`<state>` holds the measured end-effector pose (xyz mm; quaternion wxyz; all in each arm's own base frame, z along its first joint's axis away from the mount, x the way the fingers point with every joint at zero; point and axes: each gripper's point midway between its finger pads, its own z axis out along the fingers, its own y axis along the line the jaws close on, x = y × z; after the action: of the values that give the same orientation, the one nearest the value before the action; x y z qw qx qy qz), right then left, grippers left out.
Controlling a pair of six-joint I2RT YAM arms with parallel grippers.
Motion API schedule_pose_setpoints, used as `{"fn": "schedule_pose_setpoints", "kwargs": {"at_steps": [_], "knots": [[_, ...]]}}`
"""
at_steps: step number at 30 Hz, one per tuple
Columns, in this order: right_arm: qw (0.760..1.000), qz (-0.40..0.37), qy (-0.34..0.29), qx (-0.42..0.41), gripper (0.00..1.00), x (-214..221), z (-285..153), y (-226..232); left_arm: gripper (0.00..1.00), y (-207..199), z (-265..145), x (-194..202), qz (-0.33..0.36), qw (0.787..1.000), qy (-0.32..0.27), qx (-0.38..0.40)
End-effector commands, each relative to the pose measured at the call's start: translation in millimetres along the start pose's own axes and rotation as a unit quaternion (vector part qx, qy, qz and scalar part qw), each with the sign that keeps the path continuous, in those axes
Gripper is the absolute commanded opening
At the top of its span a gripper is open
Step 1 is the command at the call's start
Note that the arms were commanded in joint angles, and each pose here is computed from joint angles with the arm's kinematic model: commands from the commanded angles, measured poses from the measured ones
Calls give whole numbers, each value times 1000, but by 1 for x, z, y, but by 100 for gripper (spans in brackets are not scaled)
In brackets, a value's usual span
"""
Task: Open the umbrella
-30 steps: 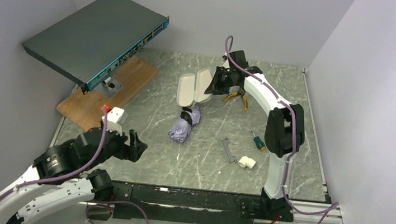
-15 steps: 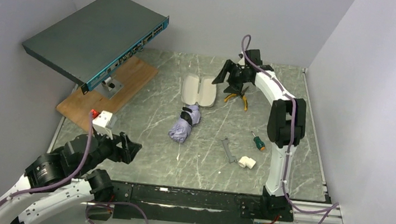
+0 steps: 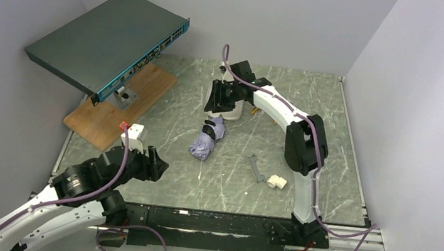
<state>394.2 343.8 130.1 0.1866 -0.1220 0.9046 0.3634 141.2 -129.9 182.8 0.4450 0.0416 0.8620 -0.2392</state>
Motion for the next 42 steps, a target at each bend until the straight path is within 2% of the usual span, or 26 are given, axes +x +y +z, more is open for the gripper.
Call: {"fn": "schedule_pose_setpoints", "kwargs": {"at_steps": [1,9,15,22,29,34,42], "knots": [[1000,11,-20,16,43,-21,14,-17,68,-21,14,3,-70,997,-9,44],[996,34,28,74,44,24,31,-56,66,-24,26,13,-89,995,1,47],[993,24,72,93,46,68,20,-54,66,-27,30,8,-88,995,-4,44],[988,21,118,101,49,144,-7,-33,65,-27,35,8,-92,995,-1,38],[990,-18,142,11,54,216,-43,38,63,-25,43,13,-99,995,-1,30],[989,-49,101,93,59,198,-60,15,58,-26,52,25,-118,992,15,31],[992,-85,65,61,60,147,-37,43,51,-24,63,48,-169,984,31,35]]}}
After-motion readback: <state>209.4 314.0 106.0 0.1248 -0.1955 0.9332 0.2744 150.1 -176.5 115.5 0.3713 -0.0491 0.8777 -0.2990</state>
